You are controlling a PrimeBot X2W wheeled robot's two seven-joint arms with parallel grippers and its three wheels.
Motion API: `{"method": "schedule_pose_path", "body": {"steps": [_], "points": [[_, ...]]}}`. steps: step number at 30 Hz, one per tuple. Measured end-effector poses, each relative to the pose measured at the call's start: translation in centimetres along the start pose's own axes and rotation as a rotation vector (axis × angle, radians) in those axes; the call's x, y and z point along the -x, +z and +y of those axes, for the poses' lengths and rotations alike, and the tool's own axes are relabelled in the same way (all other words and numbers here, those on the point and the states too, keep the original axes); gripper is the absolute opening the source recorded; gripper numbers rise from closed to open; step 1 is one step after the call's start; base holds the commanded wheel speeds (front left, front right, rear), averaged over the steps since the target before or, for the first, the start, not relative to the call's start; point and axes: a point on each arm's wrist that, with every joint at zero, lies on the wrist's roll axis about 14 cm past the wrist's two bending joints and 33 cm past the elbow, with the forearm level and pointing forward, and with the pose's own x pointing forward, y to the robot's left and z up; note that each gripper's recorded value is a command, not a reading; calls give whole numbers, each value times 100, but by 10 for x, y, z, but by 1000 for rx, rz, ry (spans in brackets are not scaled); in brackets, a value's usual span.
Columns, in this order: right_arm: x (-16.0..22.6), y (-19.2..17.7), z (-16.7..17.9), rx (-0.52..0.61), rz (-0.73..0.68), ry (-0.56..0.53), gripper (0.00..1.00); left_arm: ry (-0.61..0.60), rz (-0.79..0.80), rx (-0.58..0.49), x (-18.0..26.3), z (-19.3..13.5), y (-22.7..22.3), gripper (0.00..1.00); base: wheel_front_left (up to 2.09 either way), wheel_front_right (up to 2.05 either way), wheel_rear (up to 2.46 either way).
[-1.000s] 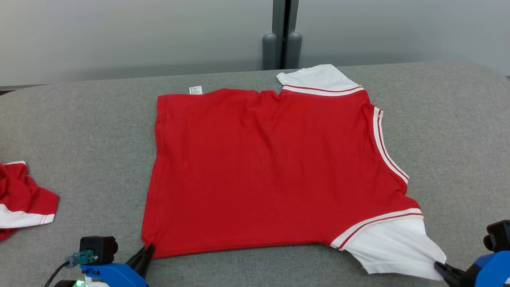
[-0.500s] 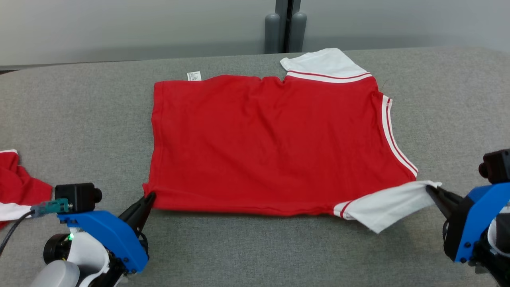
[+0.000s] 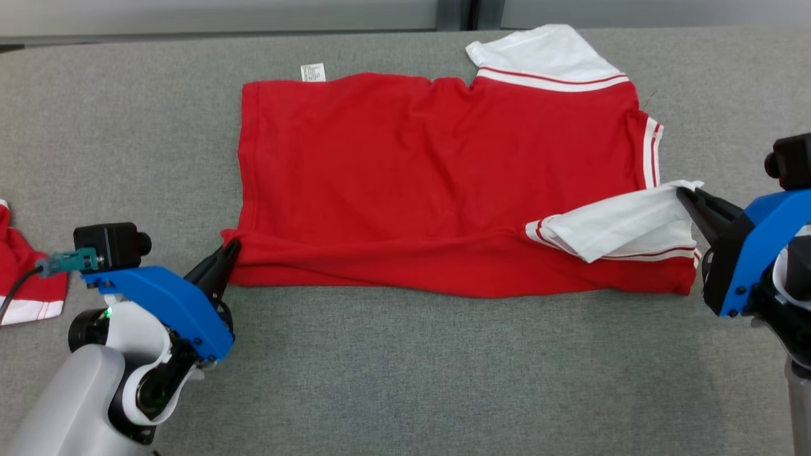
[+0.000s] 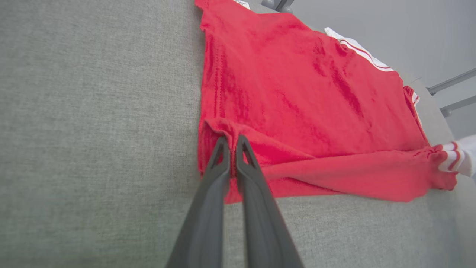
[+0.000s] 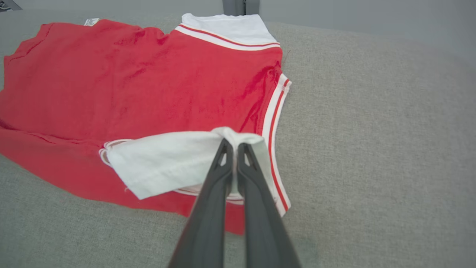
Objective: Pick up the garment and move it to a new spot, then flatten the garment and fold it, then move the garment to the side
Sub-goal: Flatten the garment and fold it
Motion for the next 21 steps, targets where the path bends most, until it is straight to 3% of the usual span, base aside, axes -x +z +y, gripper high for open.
{"method": "schedule_pose_path", "body": {"steps": [10,11,12,13,21], "points": [[-36,6,8,35,-18,39,0,45,1,26,-25,17,-5,0,0,0,0],[-41,12,5,39,-42,32,0,56,-5,31,-28,20,-6,19,0,0,0],[-44,16,5,35,-65,29,25,61,-31,27,-28,20,-3,73,0,0,0],[-44,18,6,32,-77,31,100,64,-40,25,-28,20,-2,100,0,0,0],[-38,39,13,35,-189,46,100,89,-152,27,-18,18,11,100,0,0,0]]}}
